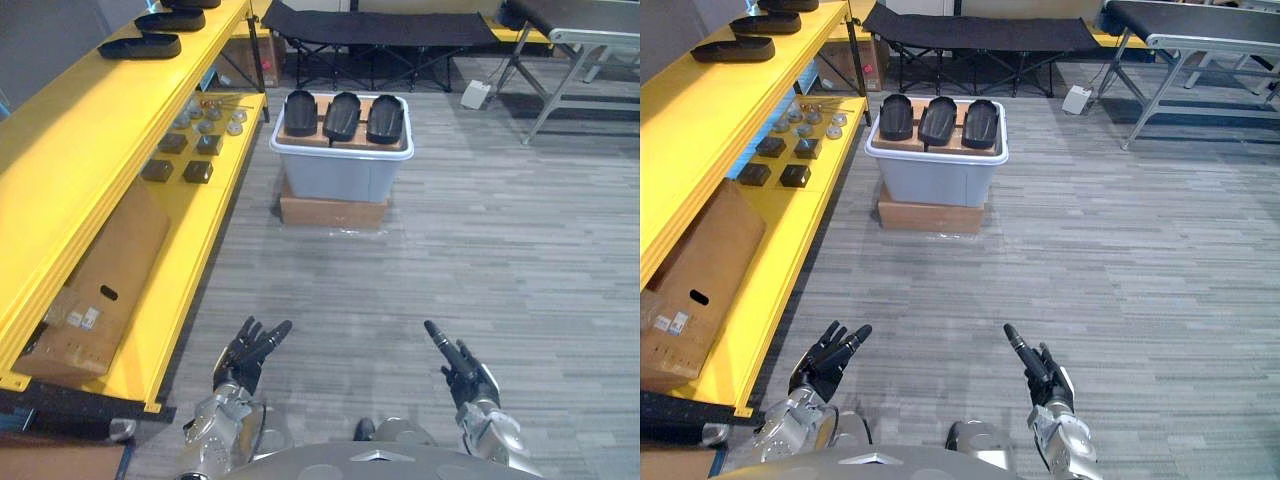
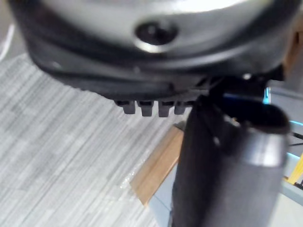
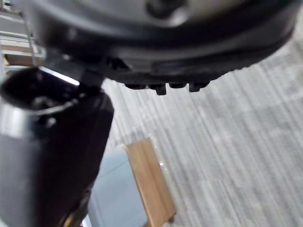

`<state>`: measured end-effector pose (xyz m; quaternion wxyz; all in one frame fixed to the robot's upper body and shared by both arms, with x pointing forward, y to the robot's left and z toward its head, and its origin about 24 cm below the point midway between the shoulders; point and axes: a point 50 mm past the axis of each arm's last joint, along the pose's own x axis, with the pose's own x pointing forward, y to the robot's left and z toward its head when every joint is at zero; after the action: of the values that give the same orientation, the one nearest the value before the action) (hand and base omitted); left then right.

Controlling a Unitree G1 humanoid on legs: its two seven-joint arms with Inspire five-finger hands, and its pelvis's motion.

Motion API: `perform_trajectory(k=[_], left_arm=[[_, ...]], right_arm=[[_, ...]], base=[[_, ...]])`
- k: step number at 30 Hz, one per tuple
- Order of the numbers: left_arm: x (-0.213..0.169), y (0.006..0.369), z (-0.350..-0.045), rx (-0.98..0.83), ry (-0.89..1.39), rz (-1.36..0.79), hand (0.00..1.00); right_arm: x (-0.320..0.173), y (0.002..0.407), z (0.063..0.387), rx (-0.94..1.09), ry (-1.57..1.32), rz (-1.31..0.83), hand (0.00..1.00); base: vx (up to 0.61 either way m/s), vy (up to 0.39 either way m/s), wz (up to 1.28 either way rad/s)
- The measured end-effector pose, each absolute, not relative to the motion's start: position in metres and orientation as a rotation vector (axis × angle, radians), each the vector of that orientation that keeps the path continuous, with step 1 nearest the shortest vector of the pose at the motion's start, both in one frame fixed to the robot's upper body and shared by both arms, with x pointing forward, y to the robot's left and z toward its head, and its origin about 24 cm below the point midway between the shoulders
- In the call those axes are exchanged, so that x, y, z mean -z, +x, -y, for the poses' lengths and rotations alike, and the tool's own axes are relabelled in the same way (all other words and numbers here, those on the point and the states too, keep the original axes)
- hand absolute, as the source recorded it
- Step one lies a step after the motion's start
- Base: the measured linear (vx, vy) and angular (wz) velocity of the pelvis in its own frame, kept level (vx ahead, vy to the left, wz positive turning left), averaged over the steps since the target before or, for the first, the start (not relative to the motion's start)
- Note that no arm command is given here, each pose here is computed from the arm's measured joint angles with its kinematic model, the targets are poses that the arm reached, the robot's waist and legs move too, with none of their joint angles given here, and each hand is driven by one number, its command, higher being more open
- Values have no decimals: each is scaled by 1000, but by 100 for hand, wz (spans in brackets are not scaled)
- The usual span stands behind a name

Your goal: Walk over and take three plastic housings, then place them on the shelf

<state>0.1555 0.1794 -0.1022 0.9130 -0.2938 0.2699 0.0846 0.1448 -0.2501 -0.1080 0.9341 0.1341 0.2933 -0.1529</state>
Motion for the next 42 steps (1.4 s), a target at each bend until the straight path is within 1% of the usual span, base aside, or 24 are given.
perform_trajectory(k=[2, 4, 6, 9, 11, 15, 17, 19, 21, 24, 27, 29, 31, 33, 37, 39, 42], left_arm=[[94, 163, -176, -142, -619, -505, 100], [89, 167, -172, -127, -625, -481, 100], [90, 161, -172, -134, -624, -483, 100], [91, 157, -184, -167, -604, -484, 100], [90, 160, -186, -159, -589, -483, 100], [86, 163, -189, -140, -563, -470, 100], [80, 173, -191, -127, -547, -437, 100], [70, 184, -193, -115, -535, -382, 100], [67, 188, -197, -120, -525, -369, 100], [70, 184, -200, -152, -533, -381, 100], [73, 182, -186, -169, -602, -386, 100], [78, 177, -173, -199, -705, -394, 100], [84, 166, -168, -230, -771, -416, 100], [87, 159, -169, -241, -767, -436, 100], [87, 161, -168, -236, -767, -435, 100], [90, 155, -170, -249, -763, -452, 100], [98, 147, -173, -268, -747, -494, 100]], right_arm=[[97, 161, 257, 331, 269, -531, 100], [95, 163, 260, 348, 260, -521, 100], [96, 160, 261, 343, 243, -539, 100], [102, 162, 245, 257, 231, -582, 100], [101, 168, 239, 231, 232, -582, 100], [109, 164, 222, 193, 252, -617, 100], [110, 164, 214, 175, 273, -623, 100], [108, 170, 214, 171, 280, -604, 100], [106, 173, 214, 163, 283, -596, 100], [109, 166, 214, 156, 284, -610, 100], [107, 162, 219, 170, 278, -604, 100], [98, 164, 226, 185, 270, -567, 100], [94, 163, 229, 200, 264, -552, 100], [92, 162, 232, 226, 274, -535, 100], [88, 164, 246, 287, 265, -500, 100], [94, 156, 252, 337, 244, -536, 100], [105, 147, 241, 330, 254, -601, 100]], base=[[373, 34, -29], [326, 114, -31], [332, 172, -45], [333, 160, -47], [392, 132, -22], [357, 97, 4], [292, -13, 5], [266, -79, -4], [188, -145, -14], [192, -301, -2], [256, -309, 13], [355, -262, 35], [329, -200, 23], [323, -147, 29], [361, 0, 22], [388, 148, 12], [336, 140, 1]])
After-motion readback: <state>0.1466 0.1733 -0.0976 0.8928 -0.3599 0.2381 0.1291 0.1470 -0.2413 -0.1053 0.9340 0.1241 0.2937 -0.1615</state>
